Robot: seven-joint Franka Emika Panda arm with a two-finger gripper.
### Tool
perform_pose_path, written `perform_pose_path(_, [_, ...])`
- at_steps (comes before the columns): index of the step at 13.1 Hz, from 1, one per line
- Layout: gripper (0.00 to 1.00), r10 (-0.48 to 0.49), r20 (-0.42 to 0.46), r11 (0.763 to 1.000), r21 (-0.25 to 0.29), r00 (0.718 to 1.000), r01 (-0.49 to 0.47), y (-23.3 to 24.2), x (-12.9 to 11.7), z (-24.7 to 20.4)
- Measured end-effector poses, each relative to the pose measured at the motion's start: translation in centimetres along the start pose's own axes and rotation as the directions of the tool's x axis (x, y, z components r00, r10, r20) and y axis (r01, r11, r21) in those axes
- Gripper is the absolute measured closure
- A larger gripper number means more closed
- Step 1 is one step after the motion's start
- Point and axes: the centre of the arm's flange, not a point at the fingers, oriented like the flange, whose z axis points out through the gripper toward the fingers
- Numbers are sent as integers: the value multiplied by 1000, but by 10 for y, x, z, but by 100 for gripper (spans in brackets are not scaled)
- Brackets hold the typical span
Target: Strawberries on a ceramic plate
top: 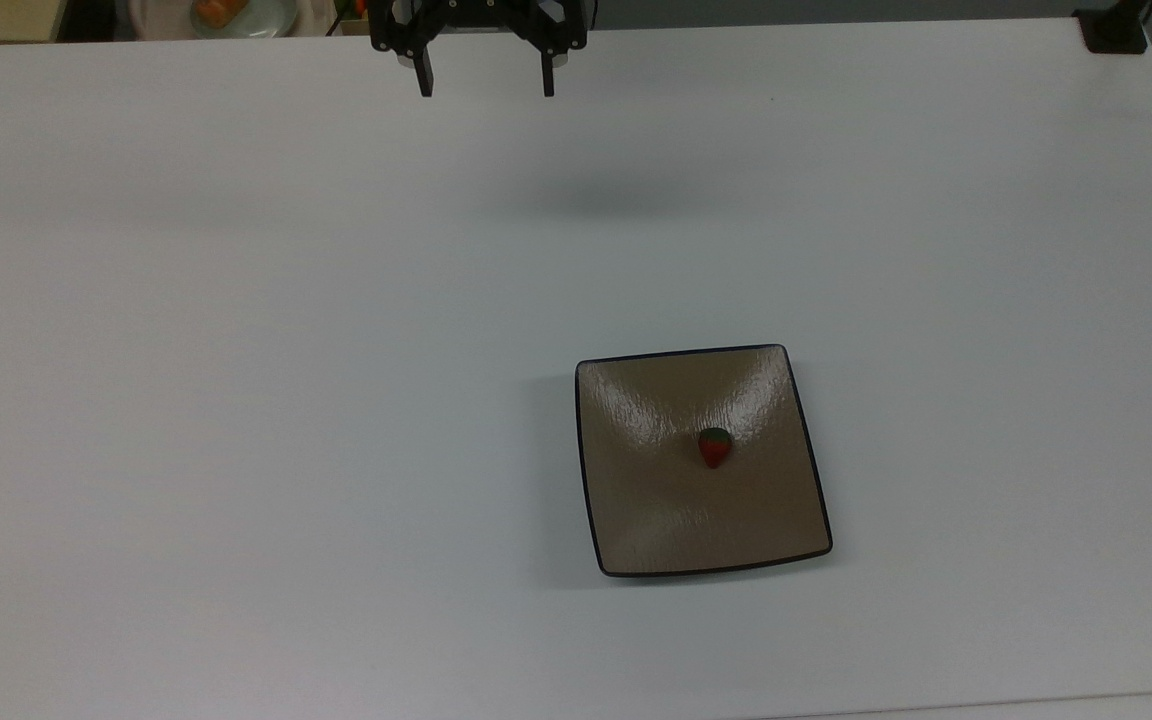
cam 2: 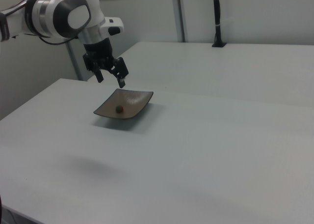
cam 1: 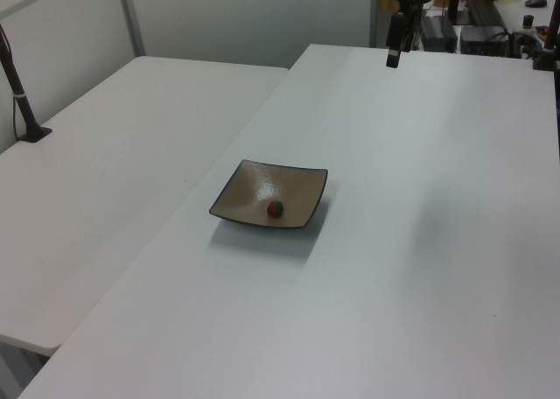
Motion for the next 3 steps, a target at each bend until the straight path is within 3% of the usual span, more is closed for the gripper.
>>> perform_pose_path(3, [0, 1, 1, 1000, 4, 1000, -1, 0, 0, 0])
